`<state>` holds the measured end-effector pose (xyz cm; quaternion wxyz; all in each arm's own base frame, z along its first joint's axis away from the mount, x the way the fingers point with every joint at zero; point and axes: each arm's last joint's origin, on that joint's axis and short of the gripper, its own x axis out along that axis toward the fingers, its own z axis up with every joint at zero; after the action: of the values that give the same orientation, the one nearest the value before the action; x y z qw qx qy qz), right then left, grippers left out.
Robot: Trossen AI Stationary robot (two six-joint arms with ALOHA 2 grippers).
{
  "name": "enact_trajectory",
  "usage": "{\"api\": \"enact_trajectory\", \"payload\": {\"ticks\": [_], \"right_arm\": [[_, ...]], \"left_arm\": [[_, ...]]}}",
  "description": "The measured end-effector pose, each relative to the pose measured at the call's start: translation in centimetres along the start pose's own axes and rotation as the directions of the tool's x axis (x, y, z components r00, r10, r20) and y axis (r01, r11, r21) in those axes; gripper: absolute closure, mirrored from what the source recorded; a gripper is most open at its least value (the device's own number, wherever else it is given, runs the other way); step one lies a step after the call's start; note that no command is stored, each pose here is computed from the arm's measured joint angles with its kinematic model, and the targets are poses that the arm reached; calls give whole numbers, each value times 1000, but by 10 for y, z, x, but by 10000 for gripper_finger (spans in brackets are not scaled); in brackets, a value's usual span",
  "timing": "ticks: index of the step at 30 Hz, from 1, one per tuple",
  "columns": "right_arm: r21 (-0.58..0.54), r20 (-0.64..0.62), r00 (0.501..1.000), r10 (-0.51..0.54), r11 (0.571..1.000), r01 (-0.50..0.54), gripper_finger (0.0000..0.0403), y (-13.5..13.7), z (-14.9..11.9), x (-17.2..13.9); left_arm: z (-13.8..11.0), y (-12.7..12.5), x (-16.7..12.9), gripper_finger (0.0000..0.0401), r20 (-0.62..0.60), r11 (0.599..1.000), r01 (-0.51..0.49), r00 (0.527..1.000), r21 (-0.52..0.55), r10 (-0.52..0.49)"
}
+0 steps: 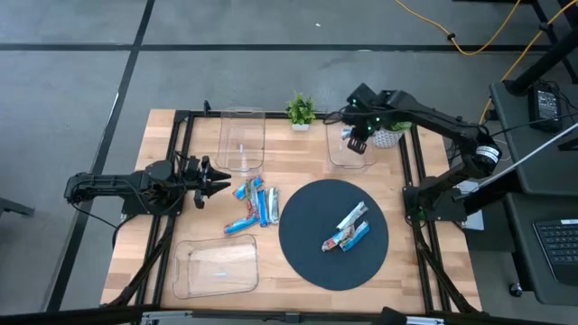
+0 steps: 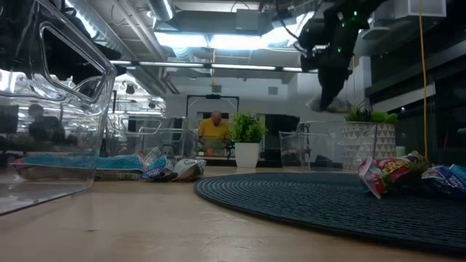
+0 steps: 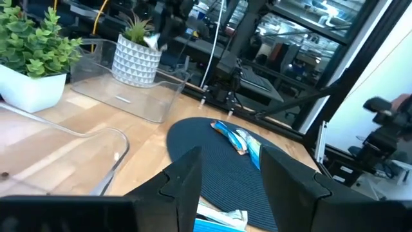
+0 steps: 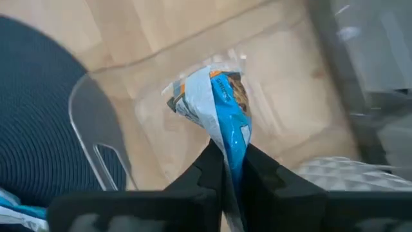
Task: Pick and place Granola Bars by type
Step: Put the yellow granola bar into the top right transparent bin
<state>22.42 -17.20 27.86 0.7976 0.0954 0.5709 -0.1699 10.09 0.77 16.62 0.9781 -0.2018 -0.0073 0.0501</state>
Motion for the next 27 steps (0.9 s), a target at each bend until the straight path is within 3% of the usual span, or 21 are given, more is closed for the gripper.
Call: {"api": "enact_trajectory", "payload": {"ticks": [6, 17, 23, 27], "right_arm": [[-4, 25, 997, 66, 998, -66, 376, 3, -8, 23], [18, 74, 996, 57, 998, -58, 269, 2, -4, 24], [2, 67, 987, 143, 990, -143, 212, 10, -2, 20], [-35, 80, 977, 200, 980, -198, 200, 23, 3, 16]], "left_arm": [[0, 0, 0, 253, 1, 1000, -2, 1000, 0, 2], [0, 1, 0, 253, 19, 999, -47, 999, 0, 47], [0, 1, 0, 253, 19, 999, -47, 999, 0, 47], [0, 1, 0, 253, 18, 999, -47, 999, 1, 47]]}}
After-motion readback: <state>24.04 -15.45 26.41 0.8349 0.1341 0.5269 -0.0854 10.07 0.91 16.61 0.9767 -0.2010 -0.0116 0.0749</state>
